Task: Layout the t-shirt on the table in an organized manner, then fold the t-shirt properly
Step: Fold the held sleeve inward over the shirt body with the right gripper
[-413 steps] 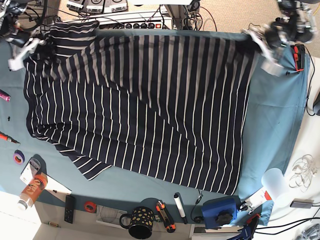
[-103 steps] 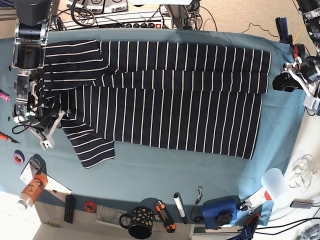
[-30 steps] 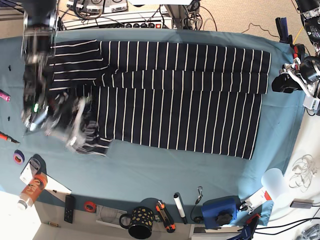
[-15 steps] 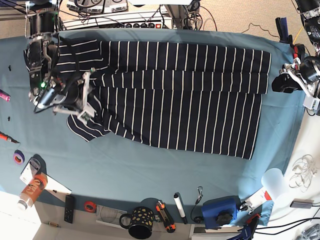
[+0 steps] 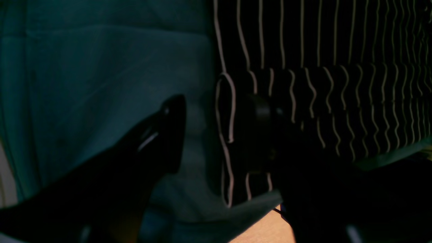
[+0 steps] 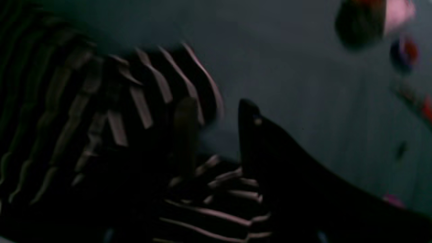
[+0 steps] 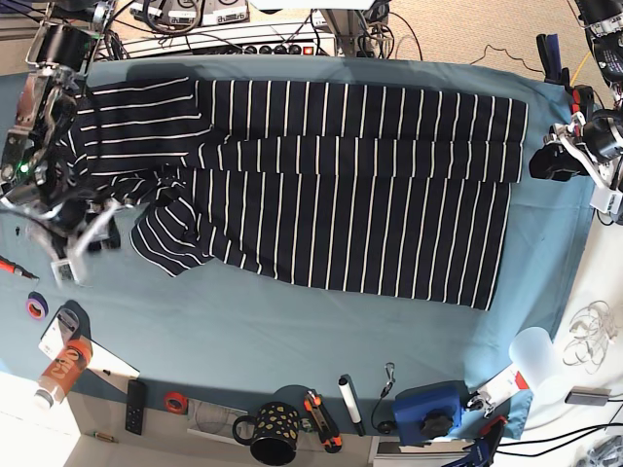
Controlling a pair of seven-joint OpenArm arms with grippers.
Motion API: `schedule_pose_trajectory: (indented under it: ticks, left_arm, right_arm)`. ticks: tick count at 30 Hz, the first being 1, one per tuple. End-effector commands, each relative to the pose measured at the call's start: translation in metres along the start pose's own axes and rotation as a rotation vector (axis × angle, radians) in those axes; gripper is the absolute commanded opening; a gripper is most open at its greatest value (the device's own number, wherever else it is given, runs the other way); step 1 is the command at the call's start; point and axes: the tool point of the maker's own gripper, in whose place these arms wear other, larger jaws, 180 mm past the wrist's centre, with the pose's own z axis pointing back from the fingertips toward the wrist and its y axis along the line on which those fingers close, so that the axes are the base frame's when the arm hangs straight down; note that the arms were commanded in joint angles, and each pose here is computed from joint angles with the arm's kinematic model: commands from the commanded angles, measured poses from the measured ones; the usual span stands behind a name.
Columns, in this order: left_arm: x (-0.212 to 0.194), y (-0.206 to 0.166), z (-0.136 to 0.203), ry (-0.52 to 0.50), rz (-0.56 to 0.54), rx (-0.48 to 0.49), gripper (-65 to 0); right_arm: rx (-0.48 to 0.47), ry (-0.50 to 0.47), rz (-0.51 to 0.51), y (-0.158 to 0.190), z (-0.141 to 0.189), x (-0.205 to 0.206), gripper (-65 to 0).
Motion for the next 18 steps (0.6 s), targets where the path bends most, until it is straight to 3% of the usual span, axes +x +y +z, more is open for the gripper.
schedule_pose_trajectory:
  ticks: [1, 8, 15, 18]
  left_arm:
    - [0.015, 0.0, 0.006, -0.04, -0.027, 0.001, -36.4]
    - [0.015, 0.0, 0.006, -0.041, -0.026, -0.001, -36.4]
    - [0.015, 0.0, 0.006, -0.039, -0.027, 0.001, -36.4]
    - [0.014, -0.001, 0.005, -0.04, -0.023, -0.002, -36.4]
  right_arm:
    - [0.016, -0.023, -0.016, -0.004, -0.001, 0.006, -44.4]
    - [0.145, 0.073, -0.215, -0.008, -0.035, -0.038, -44.4]
    - [0.344, 0.026, -0.313, 0.02, -0.057, -0.027, -44.4]
    - [0.374, 0.012, -0.328, 0.031, -0.061, -0.022, -44.4]
